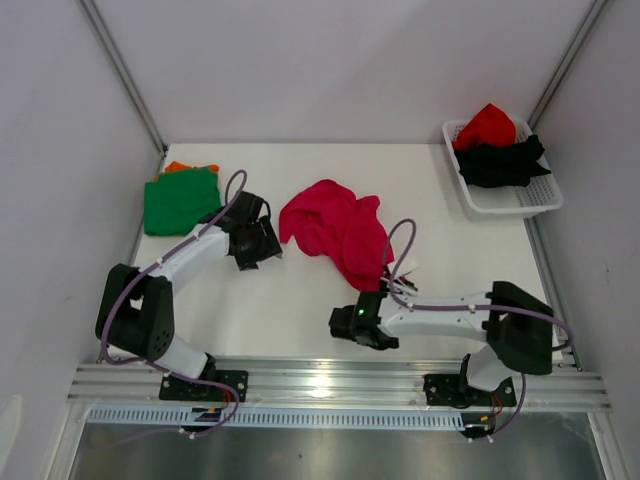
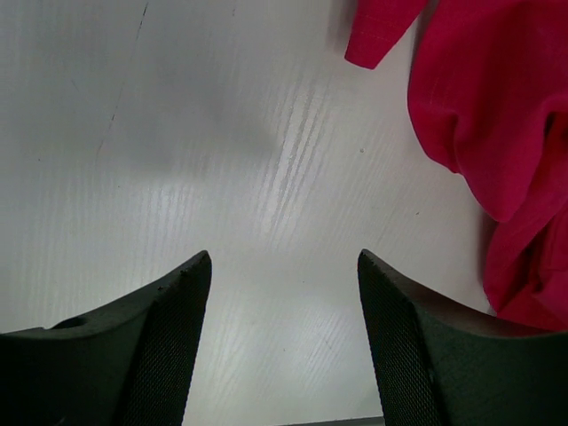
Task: Fold and stack the t-shirts
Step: Flatten out the tshirt
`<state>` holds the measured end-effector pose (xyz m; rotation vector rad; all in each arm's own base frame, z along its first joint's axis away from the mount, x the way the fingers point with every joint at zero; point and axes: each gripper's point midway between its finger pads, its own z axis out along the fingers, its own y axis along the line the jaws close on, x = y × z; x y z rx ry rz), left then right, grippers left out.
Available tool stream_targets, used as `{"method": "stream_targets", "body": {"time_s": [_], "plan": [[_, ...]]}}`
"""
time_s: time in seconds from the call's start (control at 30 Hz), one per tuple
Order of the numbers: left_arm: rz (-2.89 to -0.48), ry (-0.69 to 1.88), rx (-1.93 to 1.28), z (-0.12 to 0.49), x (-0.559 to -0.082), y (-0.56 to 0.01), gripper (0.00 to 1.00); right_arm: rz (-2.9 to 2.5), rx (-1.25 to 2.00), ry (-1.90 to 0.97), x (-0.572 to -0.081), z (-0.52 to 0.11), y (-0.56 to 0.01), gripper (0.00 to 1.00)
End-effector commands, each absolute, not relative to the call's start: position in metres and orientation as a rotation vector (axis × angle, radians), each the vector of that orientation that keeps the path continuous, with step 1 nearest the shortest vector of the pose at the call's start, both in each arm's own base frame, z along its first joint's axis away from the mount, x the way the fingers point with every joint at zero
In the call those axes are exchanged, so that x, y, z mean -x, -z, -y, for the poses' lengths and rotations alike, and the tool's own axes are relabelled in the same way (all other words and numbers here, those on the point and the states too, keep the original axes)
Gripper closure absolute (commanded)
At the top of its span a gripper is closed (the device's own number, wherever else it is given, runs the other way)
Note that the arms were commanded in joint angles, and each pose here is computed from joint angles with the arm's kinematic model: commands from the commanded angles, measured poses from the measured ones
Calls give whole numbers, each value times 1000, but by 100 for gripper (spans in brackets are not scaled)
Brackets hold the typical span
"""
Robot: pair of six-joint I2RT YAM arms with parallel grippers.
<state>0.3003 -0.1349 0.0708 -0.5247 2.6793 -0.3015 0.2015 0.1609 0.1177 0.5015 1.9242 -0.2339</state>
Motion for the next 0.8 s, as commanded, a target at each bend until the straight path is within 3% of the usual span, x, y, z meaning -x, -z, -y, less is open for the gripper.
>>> {"method": "stream_targets", "body": {"time_s": [0.0,0.13,0.33,0.6,0.77], "plan": [[-2636,291,522,137,-311,-85,30,-1770,-684,89,-207,-181,-148,100],[-2635,277,514,135,-312,-88,30,-1745,-636,115,-218,-195,-148,100],[-2628,257,514,132,-312,-89,30,-1698,-730,135,-231,-160,-159,100],[-2638,276,510,136,-311,-86,31,-1473,-1222,-101,-227,-90,-174,100],[-2643,272,497,137,-309,-86,31,-1311,-1255,-160,-242,-67,-200,100]]}}
